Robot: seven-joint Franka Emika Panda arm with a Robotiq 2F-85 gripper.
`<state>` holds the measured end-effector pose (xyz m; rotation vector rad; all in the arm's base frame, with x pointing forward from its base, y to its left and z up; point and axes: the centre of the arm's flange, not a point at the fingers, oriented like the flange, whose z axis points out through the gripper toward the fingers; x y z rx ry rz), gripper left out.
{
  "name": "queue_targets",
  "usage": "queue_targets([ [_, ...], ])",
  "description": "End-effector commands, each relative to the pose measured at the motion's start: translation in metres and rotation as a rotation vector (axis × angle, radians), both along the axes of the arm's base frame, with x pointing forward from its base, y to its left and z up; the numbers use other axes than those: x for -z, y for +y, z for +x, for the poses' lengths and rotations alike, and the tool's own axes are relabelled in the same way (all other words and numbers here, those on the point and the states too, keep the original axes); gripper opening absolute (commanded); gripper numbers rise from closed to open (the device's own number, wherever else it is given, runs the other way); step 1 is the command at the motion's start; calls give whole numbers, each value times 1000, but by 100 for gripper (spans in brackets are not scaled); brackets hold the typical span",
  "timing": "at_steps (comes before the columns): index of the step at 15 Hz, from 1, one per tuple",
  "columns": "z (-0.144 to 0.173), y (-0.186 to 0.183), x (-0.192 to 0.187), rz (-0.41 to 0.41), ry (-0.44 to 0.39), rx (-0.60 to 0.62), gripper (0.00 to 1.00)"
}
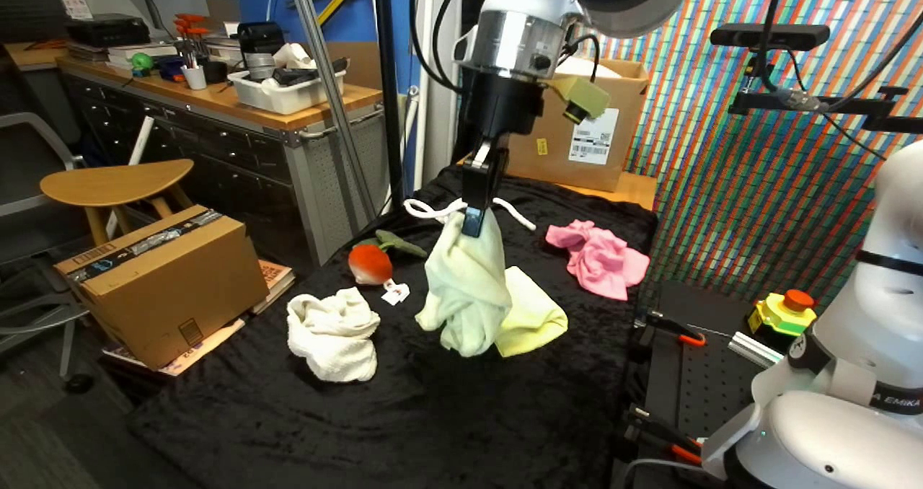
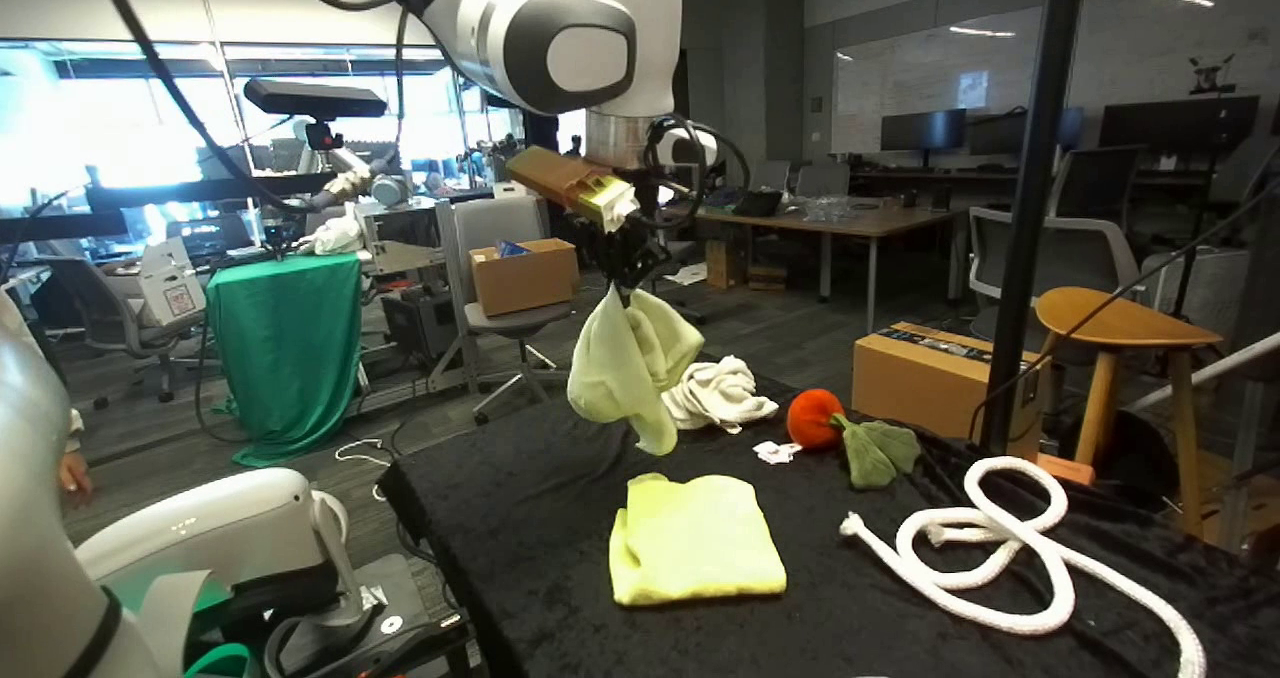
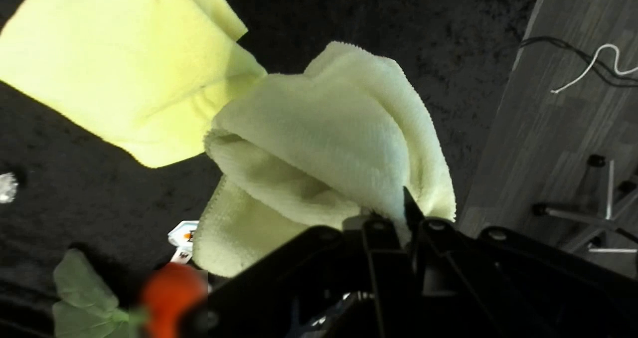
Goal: One by one, put all the objects in the center of the table
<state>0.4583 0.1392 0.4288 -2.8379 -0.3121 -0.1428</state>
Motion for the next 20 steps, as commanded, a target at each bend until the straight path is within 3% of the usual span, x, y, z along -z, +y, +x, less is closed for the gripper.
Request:
queue_targets([
  [1, -7, -37, -22, 11, -44, 56, 8],
  [11, -6, -89, 37, -49, 34, 216, 9],
  [12, -7, -90, 42, -52, 43, 220, 34],
  [13, -7, -89, 45, -54, 48, 224, 35],
  [20, -2, -83, 48, -55, 53, 238, 87],
])
